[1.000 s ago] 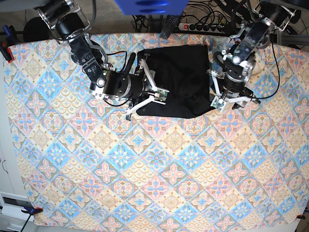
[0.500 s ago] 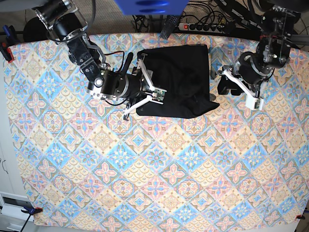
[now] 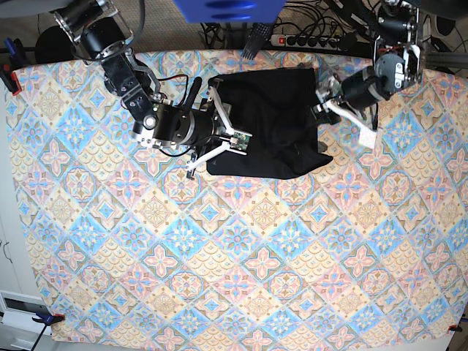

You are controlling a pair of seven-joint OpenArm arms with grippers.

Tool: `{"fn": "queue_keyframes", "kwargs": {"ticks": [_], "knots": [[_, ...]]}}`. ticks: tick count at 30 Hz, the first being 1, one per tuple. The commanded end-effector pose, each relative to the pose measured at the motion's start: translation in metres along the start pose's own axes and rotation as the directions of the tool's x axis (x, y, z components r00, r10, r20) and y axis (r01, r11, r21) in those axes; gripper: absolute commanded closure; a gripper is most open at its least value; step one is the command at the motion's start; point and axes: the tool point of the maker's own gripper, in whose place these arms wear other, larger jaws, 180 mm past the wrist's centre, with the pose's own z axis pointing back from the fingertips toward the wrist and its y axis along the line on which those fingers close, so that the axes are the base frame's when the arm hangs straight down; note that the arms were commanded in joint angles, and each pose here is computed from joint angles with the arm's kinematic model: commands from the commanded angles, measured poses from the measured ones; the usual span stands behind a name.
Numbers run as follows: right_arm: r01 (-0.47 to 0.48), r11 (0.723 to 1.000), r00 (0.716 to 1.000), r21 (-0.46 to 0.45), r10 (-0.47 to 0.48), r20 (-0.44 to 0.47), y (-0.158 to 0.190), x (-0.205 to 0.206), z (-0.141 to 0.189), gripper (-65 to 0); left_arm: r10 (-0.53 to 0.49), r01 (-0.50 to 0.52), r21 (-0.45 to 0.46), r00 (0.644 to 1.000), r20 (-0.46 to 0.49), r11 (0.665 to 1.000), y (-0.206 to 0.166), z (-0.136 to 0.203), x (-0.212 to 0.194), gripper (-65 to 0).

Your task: Fold the T-shirt properly

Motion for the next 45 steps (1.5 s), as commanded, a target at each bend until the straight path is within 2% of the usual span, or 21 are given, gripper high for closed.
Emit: {"fn": "queue_keyframes", "kwargs": {"ticks": [1,7,14,22,27,33,41,45], "knots": [[-0.011,1.000,0.999,-0.019,0.012,0.048,-0.007,0.014,0.006,-22.4,0.009,-0.009,-0.035,1.000,0.001,0.999,-0.007,0.003,0.000,-29.3],[-0.013,1.000,0.996,-0.019,0.015,0.089,-0.007,0.021,0.006,-22.4,0.031,-0.032,-0.037,0.999,-0.010,0.999,-0.006,0.005,-0.007,-29.3],[-0.012,1.000,0.996,-0.018,0.014,0.091,-0.006,0.021,0.006,-22.4,0.076,-0.076,-0.076,0.997,0.004,0.994,-0.017,-0.002,-0.010,-29.3],[-0.023,0.999,0.998,-0.024,0.024,0.060,-0.010,0.008,0.009,-22.4,0.132,-0.126,-0.145,0.991,0.030,0.981,-0.038,-0.014,-0.008,-29.3],[-0.027,0.999,0.999,-0.026,0.028,0.045,-0.011,0.003,0.010,-22.4,0.151,-0.144,-0.159,0.988,0.035,0.977,-0.041,-0.018,-0.008,-29.0],[-0.027,0.999,0.999,-0.026,0.028,0.045,-0.011,0.003,0.010,-22.4,0.155,-0.144,-0.165,0.986,0.054,0.976,-0.042,-0.018,0.000,-28.7],[-0.027,0.999,0.999,-0.026,0.028,0.045,-0.011,0.003,0.010,-22.4,0.217,-0.196,-0.181,0.971,0.104,0.964,-0.031,-0.008,0.017,-28.7],[-0.027,0.999,0.999,-0.026,0.028,0.045,-0.011,0.003,0.010,-22.4,0.209,-0.184,-0.194,0.971,0.115,0.964,-0.035,-0.011,0.026,-28.7]]}}
